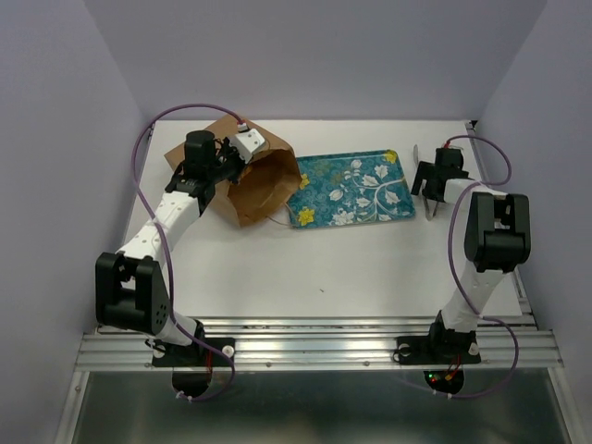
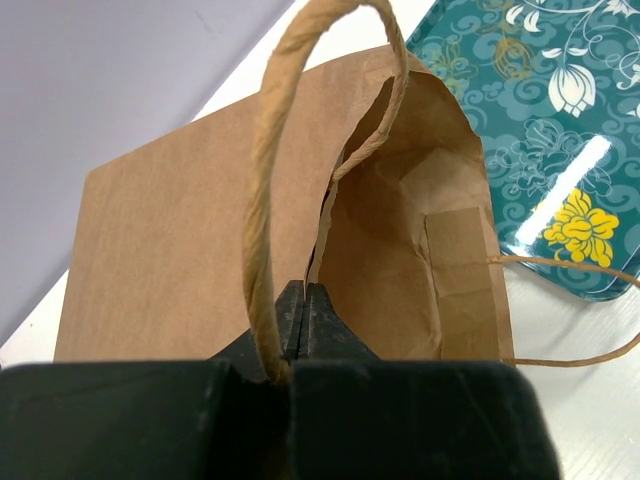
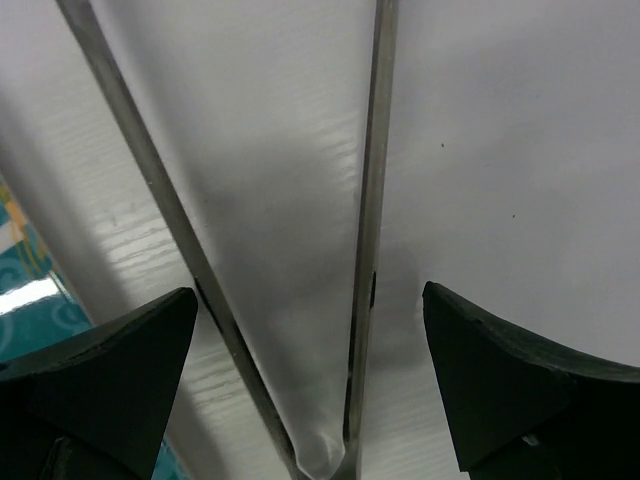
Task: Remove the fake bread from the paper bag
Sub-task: Pick up the clamp from the container.
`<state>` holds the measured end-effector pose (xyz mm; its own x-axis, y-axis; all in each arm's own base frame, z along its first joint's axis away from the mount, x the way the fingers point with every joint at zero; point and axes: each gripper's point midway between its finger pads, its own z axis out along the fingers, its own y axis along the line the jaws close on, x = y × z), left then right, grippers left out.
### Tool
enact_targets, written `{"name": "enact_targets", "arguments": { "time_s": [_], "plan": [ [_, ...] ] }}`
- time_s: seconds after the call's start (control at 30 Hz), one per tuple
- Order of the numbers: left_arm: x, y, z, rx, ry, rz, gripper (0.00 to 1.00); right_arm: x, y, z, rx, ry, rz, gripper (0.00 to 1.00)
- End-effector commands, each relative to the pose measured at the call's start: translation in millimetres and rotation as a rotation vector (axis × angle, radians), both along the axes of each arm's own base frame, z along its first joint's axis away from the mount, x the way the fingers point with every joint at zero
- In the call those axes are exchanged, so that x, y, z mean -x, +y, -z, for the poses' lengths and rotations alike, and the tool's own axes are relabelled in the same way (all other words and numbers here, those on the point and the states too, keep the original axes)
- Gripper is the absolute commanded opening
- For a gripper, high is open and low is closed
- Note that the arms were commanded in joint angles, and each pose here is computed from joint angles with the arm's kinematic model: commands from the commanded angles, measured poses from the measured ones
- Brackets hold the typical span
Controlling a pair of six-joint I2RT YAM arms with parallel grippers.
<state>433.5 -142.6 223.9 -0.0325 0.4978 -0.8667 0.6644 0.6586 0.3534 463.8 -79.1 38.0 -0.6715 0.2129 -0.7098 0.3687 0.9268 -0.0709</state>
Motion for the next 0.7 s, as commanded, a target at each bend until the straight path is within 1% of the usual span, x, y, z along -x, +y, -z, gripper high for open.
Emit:
{"name": "enact_targets", "arguments": {
  "time_s": [0.0, 0.23, 0.27, 0.33, 0.37, 0.43, 0.47, 0.5, 0.57, 0.63, 0.67],
  "plan": [
    [-5, -3, -16, 0.019, -0.038, 0.001, 0.00, -6, -13, 0, 0.012, 0.022, 0.001, 1.00],
    [-6, -3, -17, 0.017, -0.040, 0.001, 0.00, -21, 0, 21, -0.070, 0.047, -0.070, 1.00],
    [-5, -4, -17, 0.017, -0.041, 0.005, 0.00, -22, 2, 24, -0.081, 0.054, -0.079, 0.98],
    [-6, -4, -18, 0.017, -0.043, 0.006, 0.00, -22, 3, 29, -0.093, 0.064, -0.073, 0.79],
    [-6, -4, -17, 0.015, -0.042, 0.003, 0.00, -21, 3, 28, -0.092, 0.066, -0.069, 0.65],
    [-6, -3, -18, 0.014, -0.042, 0.000, 0.00, -21, 1, 15, -0.086, 0.039, -0.059, 0.53],
    [-6, -3, -20, 0.015, -0.045, 0.002, 0.00, -21, -1, 9, -0.074, 0.028, -0.050, 0.49],
    [-5, -4, -20, 0.016, -0.046, 0.003, 0.00, -20, -2, 3, -0.065, 0.017, -0.044, 0.40],
    [-4, -4, -23, 0.020, -0.051, 0.005, 0.00, -21, -5, -25, -0.049, -0.038, -0.039, 0.35],
    [-3, -5, -25, 0.023, -0.055, 0.011, 0.00, -19, -2, -43, -0.050, -0.073, -0.055, 0.33],
    [-2, -5, -27, 0.026, -0.060, 0.012, 0.00, -19, 2, -68, -0.057, -0.127, -0.076, 0.33]
  ]
}}
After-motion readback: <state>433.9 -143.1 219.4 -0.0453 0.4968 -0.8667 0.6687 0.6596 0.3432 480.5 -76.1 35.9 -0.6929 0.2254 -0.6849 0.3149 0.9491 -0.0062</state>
